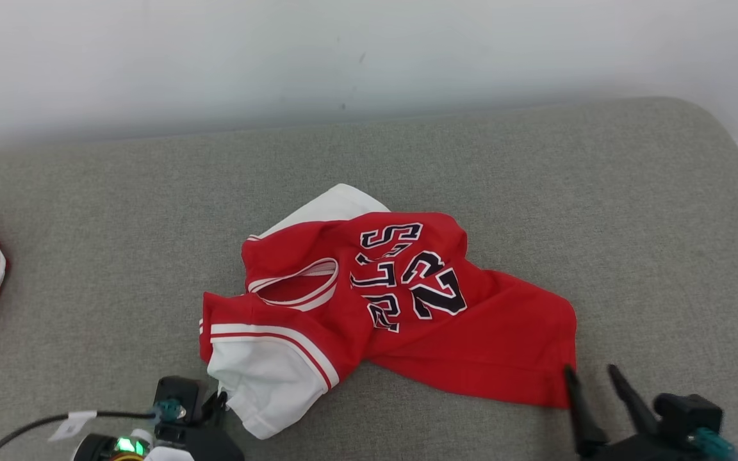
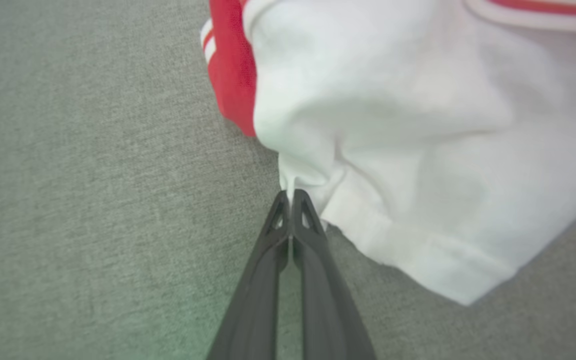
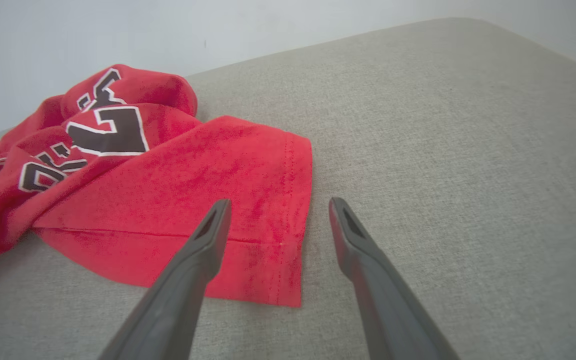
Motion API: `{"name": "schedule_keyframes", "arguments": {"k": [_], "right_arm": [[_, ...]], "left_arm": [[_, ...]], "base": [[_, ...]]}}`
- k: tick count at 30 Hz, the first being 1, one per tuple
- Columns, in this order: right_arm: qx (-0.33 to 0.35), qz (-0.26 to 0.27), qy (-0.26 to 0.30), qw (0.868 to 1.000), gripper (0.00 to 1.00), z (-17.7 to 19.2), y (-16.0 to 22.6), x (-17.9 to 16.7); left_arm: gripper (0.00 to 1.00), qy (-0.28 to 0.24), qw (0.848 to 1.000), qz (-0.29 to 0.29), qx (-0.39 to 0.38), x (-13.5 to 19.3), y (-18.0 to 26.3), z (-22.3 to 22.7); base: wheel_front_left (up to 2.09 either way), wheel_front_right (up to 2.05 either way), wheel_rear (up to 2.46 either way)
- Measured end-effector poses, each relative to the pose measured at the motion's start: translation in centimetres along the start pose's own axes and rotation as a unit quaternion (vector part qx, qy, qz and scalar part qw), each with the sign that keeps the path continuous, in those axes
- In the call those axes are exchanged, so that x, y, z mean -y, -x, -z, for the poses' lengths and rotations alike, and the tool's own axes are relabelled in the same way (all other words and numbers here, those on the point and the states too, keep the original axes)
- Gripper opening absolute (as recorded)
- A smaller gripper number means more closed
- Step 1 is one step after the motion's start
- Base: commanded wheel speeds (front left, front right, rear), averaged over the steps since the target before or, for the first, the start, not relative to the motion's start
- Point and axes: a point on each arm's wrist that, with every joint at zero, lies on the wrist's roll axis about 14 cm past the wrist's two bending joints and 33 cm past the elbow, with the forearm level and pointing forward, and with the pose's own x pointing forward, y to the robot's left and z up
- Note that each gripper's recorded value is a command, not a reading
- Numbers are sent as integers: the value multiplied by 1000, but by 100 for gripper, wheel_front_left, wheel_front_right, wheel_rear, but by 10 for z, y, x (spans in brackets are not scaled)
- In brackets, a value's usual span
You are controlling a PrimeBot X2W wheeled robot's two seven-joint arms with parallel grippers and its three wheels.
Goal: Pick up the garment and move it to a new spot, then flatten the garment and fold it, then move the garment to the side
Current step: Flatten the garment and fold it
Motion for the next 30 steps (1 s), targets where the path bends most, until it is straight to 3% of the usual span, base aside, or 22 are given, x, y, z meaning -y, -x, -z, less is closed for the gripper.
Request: {"name": "schedule_keyframes", "arguments": {"k": [4,8,15,24,27,30], "right_arm": [[-33,54,14,998,100,6,6,37],[-67,68,14,995,100,15,7,46],[-99,20,39,994,100,20,-4,13],[-119,12,46,992,100,25,-5,8],[-127,10,45,991,85,28,-6,7],[-131,8,45,990,85,30,-8,5]], "left_arm": [[0,18,1000,-11,4,2,5,11],[0,49,998,-24,14,1,11,16],[0,59,998,-25,15,3,17,20],[0,59,998,-24,26,6,20,15],[0,59,998,-24,27,6,21,15],[0,60,998,-24,27,6,21,15]], "base": [[0,0,0],[0,0,0],[0,0,0],[0,0,0],[0,0,0],[0,0,0]]}}
